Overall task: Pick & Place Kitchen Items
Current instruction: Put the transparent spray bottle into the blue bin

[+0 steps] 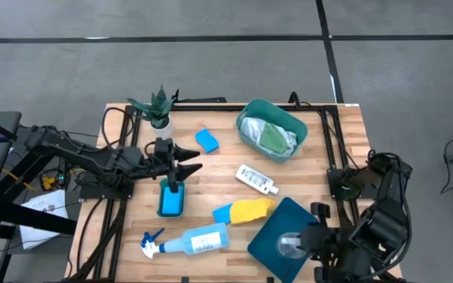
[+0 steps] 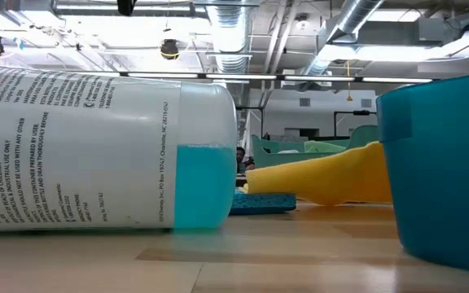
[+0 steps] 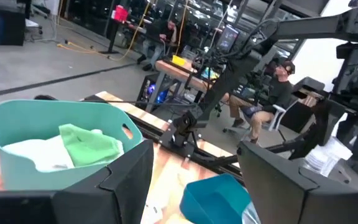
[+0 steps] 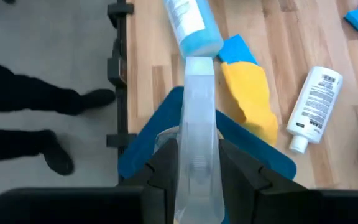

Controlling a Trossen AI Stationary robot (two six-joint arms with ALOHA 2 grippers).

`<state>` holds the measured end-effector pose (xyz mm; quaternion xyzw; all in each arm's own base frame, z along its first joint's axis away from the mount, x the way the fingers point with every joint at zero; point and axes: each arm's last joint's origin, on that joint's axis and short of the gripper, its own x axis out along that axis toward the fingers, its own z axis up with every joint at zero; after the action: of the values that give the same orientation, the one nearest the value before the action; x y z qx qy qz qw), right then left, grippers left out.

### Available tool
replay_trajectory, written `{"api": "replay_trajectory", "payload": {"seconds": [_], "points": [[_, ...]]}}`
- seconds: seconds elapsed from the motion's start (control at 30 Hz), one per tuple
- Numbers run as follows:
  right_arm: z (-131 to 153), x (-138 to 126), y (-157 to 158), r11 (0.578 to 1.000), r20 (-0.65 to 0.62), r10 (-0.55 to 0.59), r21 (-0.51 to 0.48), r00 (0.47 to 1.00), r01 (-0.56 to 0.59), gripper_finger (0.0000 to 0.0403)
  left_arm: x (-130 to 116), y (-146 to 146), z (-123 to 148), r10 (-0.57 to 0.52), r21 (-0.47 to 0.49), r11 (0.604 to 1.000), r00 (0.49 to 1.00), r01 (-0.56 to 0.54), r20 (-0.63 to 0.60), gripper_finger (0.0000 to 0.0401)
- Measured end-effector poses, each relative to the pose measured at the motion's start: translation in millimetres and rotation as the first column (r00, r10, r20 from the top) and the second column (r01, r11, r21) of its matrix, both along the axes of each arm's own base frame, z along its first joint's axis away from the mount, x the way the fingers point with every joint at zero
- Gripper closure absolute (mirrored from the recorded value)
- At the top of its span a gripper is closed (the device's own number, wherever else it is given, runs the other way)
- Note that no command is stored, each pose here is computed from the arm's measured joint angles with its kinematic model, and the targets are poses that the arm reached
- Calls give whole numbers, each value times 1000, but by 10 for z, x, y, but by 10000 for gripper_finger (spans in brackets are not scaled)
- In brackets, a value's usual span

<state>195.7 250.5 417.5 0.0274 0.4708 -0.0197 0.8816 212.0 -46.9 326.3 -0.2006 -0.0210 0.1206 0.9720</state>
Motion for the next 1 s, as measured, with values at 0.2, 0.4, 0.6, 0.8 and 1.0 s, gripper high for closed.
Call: {"api": "replay_trajectory", "payload": {"seconds": [0.2,0.4,0.6,0.8,1.0], "points": [[-70,-27,46,1000,-11,2,-13,1000,-2,321,76,-27,-51,-2,-18,1000,1000,1,-7,170],[-116,-33,54,990,-7,-135,43,991,135,321,106,-36,-61,-2,-20,1000,1000,2,-1,170],[-111,-43,63,952,-6,-275,138,961,273,321,105,-36,-58,-2,-23,1000,1000,2,3,170],[-294,55,208,928,-27,-349,129,937,349,321,105,-36,-59,-2,-23,1000,1000,2,2,170],[-433,122,305,890,-32,-434,139,900,434,321,102,-47,-60,-7,-23,1000,1000,7,1,170]]}}
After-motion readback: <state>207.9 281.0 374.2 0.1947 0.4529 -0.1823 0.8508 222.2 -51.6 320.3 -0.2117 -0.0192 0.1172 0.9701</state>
